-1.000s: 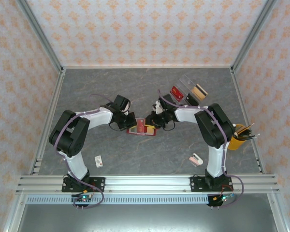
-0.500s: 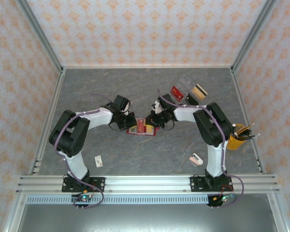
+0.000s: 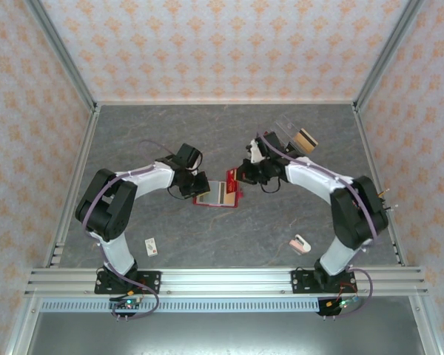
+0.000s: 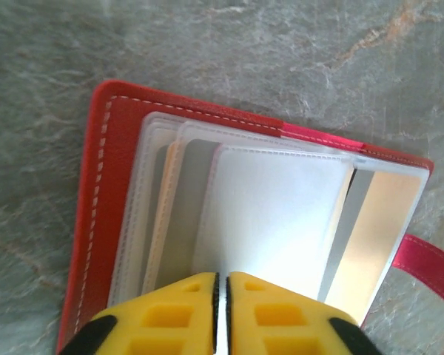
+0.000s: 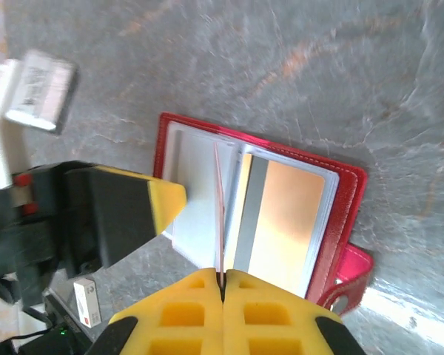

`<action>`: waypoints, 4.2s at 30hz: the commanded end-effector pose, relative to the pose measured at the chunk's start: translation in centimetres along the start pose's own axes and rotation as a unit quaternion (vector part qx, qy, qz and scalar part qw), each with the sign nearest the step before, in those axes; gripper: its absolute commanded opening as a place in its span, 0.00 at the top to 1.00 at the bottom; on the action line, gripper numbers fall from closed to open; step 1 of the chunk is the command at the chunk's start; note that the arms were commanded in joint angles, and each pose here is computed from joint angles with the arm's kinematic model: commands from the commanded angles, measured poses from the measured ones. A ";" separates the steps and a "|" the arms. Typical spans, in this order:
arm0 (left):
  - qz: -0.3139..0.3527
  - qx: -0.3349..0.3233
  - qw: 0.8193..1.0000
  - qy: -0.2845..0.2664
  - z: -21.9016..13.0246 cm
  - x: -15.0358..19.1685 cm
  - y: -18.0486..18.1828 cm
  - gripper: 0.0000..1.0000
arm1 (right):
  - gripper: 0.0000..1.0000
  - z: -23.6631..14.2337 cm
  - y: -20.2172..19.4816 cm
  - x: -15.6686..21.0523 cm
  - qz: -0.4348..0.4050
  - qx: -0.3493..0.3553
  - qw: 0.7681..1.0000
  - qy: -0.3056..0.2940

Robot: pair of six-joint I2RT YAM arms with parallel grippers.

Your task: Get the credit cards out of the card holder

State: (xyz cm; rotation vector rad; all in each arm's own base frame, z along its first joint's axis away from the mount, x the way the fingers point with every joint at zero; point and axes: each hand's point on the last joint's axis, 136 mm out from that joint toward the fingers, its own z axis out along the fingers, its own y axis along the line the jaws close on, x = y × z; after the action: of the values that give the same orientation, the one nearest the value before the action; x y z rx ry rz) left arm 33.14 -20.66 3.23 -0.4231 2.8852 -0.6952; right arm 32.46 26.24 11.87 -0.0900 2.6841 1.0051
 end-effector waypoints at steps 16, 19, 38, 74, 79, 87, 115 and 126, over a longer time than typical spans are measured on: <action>0.035 -0.108 0.986 -0.126 -10.2 -3.6 2.3 0.17 | 1.00 -13.1 -6.8 -14.7 -0.211 0.302 0.912 -0.179; 0.037 -0.121 0.982 -0.140 -10.7 -3.7 3.3 0.06 | 1.00 -11.9 -7.6 -15.7 -0.262 0.296 0.908 -0.141; 0.022 -0.129 0.982 -0.135 -11.1 -3.0 5.1 0.00 | 1.00 -5.7 -13.2 -18.6 -0.336 0.307 0.890 -0.003; 0.020 -0.109 0.987 -0.120 -9.9 -2.5 4.9 0.00 | 0.72 -6.4 -13.7 -19.6 -0.265 0.331 0.906 -0.009; 0.017 -0.103 0.987 -0.119 -9.8 -2.5 4.7 0.00 | 0.65 -8.2 -11.6 -19.3 -0.223 0.310 0.923 -0.051; 0.002 -0.056 0.992 -0.112 -9.0 -2.1 3.5 0.00 | 0.50 -9.8 -7.8 -14.8 -0.078 0.224 0.965 -0.112; -0.040 0.044 0.995 -0.083 -6.1 -1.7 -0.7 0.15 | 0.65 5.7 -2.0 4.8 0.046 0.224 0.973 -0.024; -0.018 0.087 0.995 -0.044 -4.9 -1.0 -3.4 0.49 | 0.75 6.9 -5.1 4.5 0.054 0.264 0.963 -0.022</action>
State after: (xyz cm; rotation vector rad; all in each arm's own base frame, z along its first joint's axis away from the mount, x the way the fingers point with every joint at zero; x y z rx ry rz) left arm 33.27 -19.27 8.12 -0.5331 2.7333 -0.8148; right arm 29.28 27.66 2.79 0.1498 2.8569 0.3304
